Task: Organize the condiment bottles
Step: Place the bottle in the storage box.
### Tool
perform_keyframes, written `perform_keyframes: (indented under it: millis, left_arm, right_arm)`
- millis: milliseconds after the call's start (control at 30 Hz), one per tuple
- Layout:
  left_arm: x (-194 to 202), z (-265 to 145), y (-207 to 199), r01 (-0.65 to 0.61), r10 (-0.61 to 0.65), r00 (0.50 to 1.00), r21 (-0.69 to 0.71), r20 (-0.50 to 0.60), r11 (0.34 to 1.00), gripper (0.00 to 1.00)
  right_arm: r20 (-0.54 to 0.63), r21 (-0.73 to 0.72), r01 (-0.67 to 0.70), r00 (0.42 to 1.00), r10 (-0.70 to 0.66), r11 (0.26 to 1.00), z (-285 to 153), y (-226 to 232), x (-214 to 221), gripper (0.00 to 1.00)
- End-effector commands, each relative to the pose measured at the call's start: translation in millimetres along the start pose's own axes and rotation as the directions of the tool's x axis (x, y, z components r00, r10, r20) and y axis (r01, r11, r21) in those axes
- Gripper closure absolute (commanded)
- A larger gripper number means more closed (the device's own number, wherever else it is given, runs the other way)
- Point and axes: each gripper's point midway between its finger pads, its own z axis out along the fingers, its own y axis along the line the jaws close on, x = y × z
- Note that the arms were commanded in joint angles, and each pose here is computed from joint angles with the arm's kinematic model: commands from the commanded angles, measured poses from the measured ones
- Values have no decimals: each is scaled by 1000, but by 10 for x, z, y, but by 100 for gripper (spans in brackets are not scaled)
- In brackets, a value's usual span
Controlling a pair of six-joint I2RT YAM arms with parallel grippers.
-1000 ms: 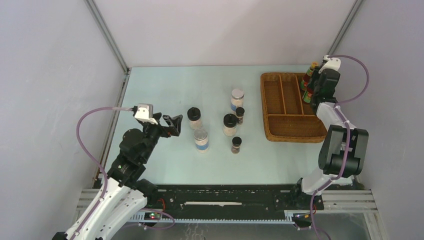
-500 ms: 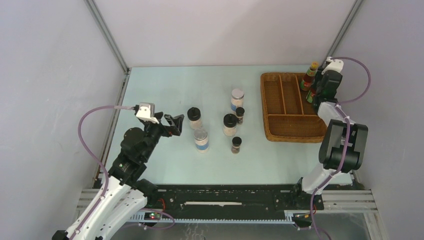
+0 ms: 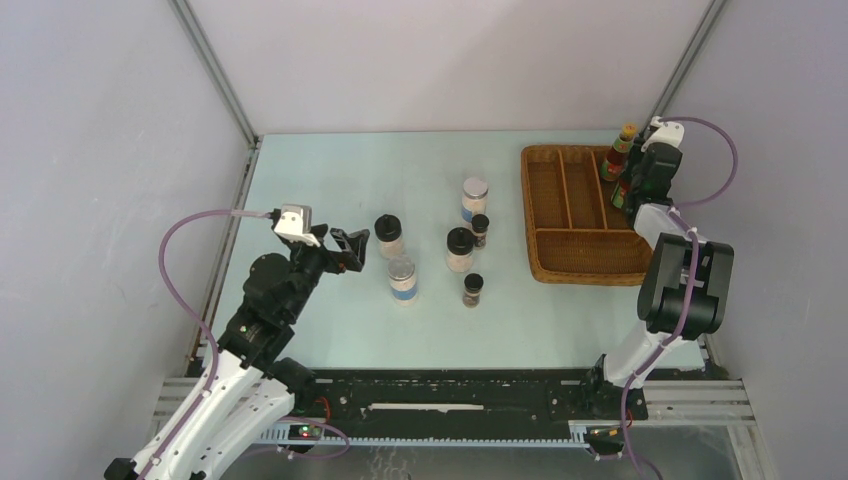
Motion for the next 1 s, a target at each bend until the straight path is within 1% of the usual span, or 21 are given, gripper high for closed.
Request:
perform_keyframes:
  millis: [0,433,967]
  left_arm:
    - [-176,-5,-79,-8,6,998,35,58,999,0]
    - [-181,-26,-72,-5,3,998,35,68,999,0]
    - [-173,-43,-75,-4,1,998,39,69,999,0]
  right_arm:
    - [204,4,-24,979,23,1000,8,-9,-612,100]
    - [198,-12,-12,980,14,1000,-7,113,-560,100]
    - [172,-4,-19,985,20,1000,-22,140,-433,100]
